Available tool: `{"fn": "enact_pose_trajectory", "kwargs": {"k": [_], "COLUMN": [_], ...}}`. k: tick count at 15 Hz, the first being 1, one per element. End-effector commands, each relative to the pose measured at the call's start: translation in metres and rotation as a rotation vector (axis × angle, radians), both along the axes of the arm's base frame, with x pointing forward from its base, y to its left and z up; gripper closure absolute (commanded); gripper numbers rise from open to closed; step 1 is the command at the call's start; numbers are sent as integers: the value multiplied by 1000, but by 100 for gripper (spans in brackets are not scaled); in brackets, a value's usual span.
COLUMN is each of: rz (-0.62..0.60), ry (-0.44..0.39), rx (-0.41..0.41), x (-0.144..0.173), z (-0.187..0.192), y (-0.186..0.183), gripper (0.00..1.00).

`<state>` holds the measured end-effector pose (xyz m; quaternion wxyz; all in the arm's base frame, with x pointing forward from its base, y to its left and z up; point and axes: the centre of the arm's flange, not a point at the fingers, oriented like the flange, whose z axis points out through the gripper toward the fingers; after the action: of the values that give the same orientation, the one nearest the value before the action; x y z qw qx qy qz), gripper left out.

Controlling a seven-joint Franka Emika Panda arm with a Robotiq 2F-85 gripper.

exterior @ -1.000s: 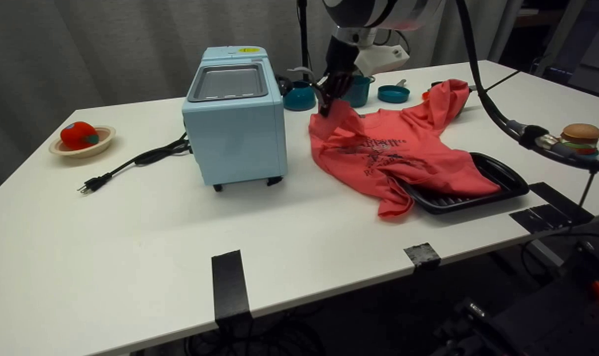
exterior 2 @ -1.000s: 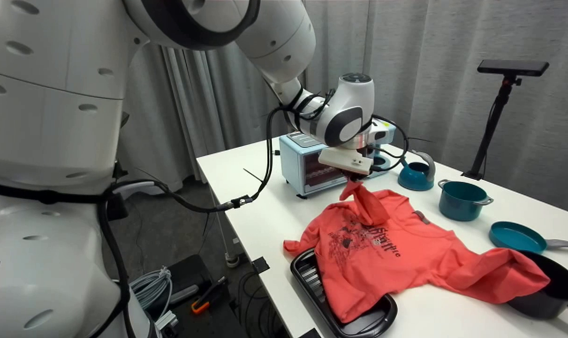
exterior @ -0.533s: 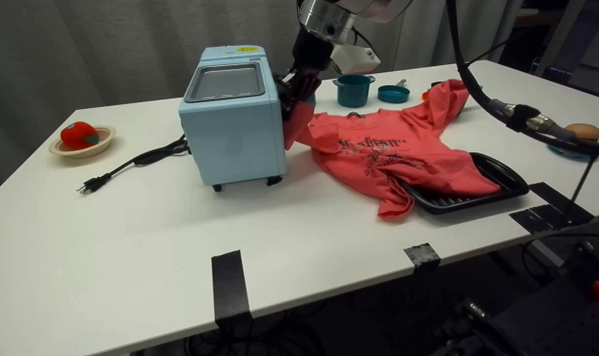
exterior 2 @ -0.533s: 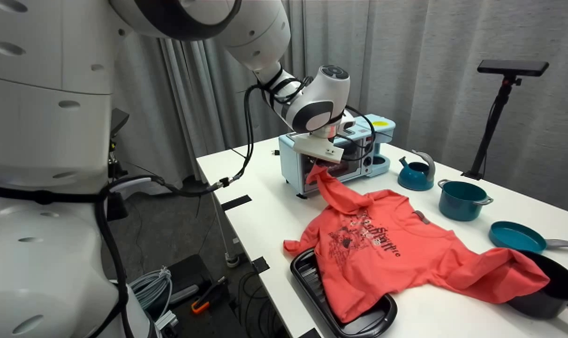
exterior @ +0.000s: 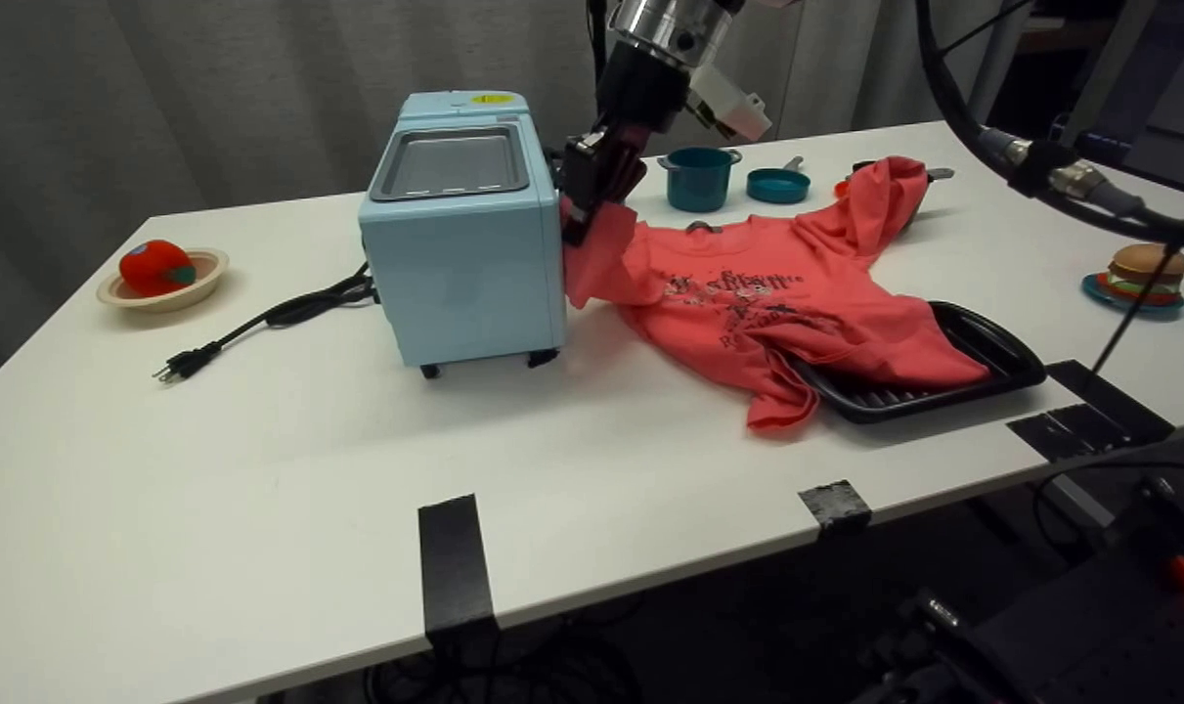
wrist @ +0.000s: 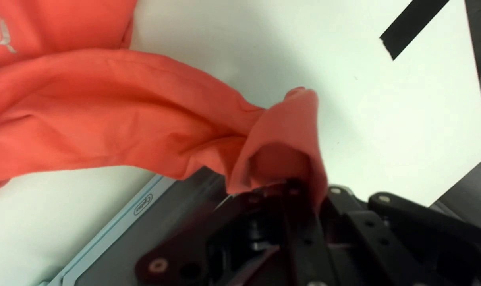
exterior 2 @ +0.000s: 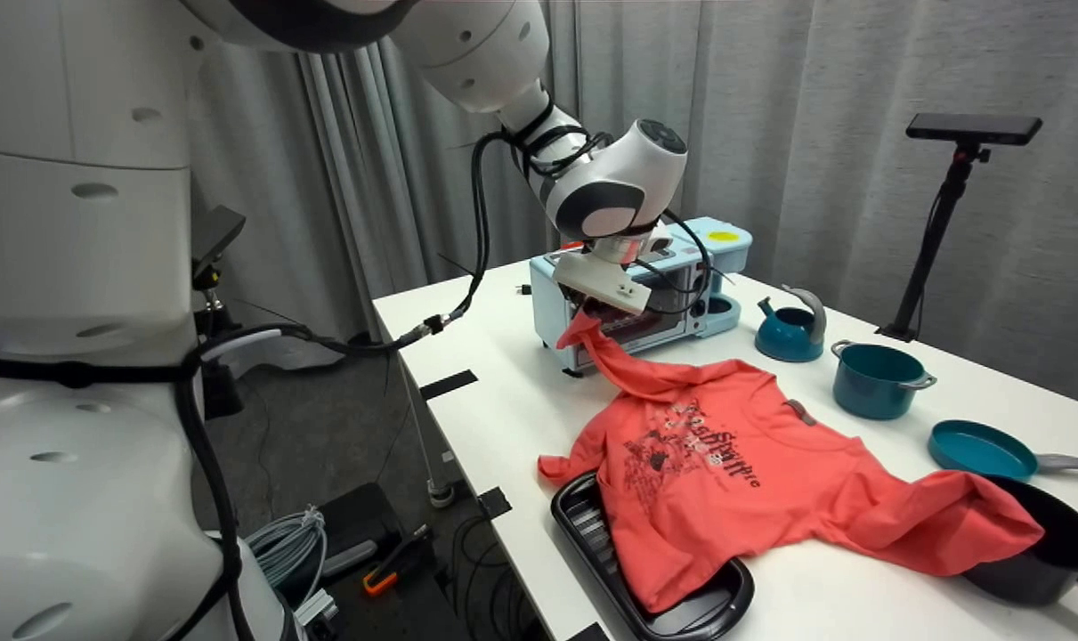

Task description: Unfold the long sleeve shirt on the table

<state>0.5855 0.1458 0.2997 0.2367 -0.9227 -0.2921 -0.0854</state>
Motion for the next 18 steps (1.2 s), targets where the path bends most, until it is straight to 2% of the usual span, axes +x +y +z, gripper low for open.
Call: {"fn": "enact_pose_trajectory", "kwargs": {"k": [1,3,5,6,7,16,18], "rz": [47,83,110,117,118,111,101], "ry": [149,258,325,350,360,314,282], "rx": [69,101,108,106,97,52,14], "x": [-10,-14,-18,-18,-18,-16,-13], "z": [16,19,21,22,23,34,44], "y": [-6,-8,-11,-14,-17,-30,-35], "gripper": [99,99,99,78,68,2,0]}}
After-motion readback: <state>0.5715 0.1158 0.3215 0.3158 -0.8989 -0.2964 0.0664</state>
